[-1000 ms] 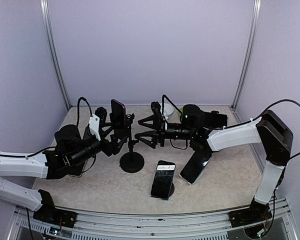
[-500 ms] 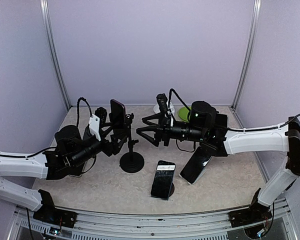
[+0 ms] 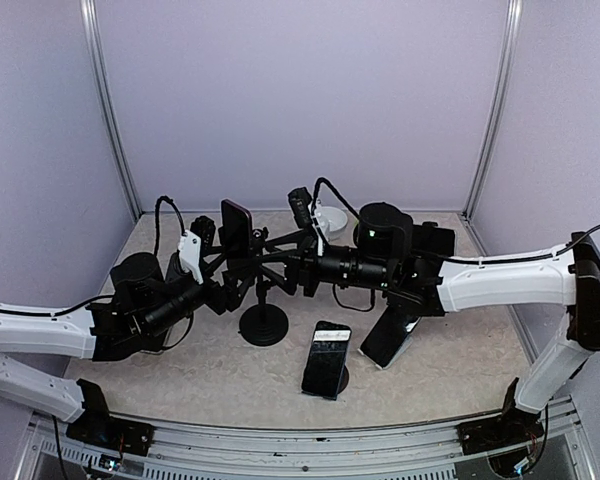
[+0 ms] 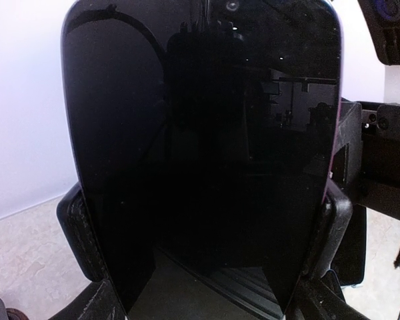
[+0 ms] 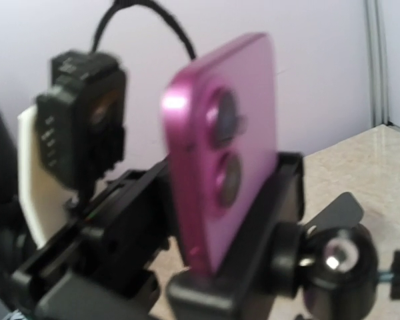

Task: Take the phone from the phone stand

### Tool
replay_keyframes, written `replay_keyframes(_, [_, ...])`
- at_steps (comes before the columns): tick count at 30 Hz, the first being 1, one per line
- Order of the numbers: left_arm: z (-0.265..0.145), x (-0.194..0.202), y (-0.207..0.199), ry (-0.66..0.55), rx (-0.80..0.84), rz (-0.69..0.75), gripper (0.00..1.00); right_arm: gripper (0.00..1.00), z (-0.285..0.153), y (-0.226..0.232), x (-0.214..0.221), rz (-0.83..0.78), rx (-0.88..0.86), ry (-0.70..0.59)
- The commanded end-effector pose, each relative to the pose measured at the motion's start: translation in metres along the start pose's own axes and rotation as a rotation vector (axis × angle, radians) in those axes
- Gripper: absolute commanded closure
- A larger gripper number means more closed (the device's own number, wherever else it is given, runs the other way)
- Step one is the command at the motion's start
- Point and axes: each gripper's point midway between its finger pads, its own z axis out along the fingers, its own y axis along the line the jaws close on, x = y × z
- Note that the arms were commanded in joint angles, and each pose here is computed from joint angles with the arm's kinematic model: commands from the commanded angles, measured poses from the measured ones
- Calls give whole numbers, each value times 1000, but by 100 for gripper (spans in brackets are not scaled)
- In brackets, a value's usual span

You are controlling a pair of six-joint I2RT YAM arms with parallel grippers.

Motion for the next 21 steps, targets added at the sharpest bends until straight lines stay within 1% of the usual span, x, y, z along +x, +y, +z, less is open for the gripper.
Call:
replay_keyframes(1, [1, -1, -5, -3, 10, 23, 54, 44, 10, -4, -6, 1, 36, -7])
replay_keyframes(6, [5, 0, -8, 8, 8, 33, 55, 47, 18, -6, -6, -16, 66, 6])
replay_keyframes(10, [6, 1, -8, 16, 1, 37, 56, 52, 23, -7, -5, -52, 110, 19])
replay_keyframes(17, [6, 2, 0, 26, -42, 31, 58, 69, 24, -11, -3, -59, 132, 35])
replay_keyframes(19, [7, 3, 2, 31, -56, 32, 59, 77, 22, -11, -5, -64, 140, 32])
replay_keyframes(21, [7, 3, 4, 32, -67, 31, 59, 87, 21, -12, -7, -67, 146, 32])
